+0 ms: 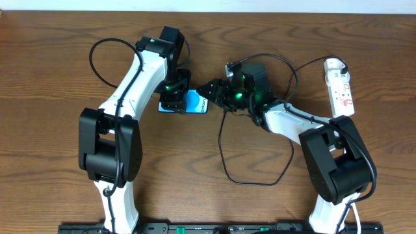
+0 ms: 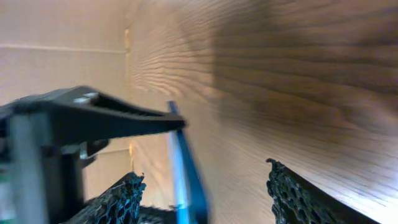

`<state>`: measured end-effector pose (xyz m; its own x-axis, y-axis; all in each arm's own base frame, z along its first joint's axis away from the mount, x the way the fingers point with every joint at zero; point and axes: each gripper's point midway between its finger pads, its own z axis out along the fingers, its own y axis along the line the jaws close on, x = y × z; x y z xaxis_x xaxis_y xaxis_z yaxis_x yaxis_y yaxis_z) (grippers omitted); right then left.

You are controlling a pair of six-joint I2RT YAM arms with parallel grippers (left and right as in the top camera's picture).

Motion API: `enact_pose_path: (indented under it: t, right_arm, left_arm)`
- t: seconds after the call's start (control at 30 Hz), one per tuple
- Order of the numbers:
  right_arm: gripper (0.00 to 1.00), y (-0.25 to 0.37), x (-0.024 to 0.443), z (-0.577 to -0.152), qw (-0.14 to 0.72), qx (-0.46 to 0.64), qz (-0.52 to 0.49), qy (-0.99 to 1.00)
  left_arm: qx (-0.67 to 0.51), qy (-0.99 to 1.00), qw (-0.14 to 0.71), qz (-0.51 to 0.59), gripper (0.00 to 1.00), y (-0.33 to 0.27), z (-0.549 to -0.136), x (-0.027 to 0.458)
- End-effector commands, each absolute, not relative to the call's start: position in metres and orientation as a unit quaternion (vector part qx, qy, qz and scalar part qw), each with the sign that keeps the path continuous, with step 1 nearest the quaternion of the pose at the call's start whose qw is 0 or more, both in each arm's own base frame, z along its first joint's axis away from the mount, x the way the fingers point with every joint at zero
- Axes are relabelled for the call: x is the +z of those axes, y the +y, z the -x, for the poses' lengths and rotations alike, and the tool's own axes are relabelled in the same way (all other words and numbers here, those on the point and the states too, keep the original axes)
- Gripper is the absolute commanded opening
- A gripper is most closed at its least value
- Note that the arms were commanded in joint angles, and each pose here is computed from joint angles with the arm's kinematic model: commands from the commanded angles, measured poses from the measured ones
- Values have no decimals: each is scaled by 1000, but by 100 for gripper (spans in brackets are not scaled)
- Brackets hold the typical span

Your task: Plug charger to phone and switch on socket

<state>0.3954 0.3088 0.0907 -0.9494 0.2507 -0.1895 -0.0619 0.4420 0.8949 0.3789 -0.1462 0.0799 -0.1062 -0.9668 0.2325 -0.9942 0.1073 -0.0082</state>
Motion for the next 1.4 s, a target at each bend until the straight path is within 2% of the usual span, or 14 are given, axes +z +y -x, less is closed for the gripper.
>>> enact_pose_path:
  t: [0.0, 0.43, 0.77, 1.37]
  right_arm:
    - [61, 318, 97, -386, 142, 544, -15, 827]
    - [48, 338, 85, -366, 124, 537, 13, 834]
    - [38, 339, 84, -367, 129, 535, 11, 835]
    - [10, 343, 83, -363, 123, 534, 15, 836]
  left_arm:
    - [89, -739, 76, -664, 52, -147, -378, 91]
    - [88, -739, 77, -663, 51, -147, -377, 91]
    - [81, -742, 81, -660, 51, -150, -372, 91]
    - [80, -746, 82, -656, 51, -154, -370, 91]
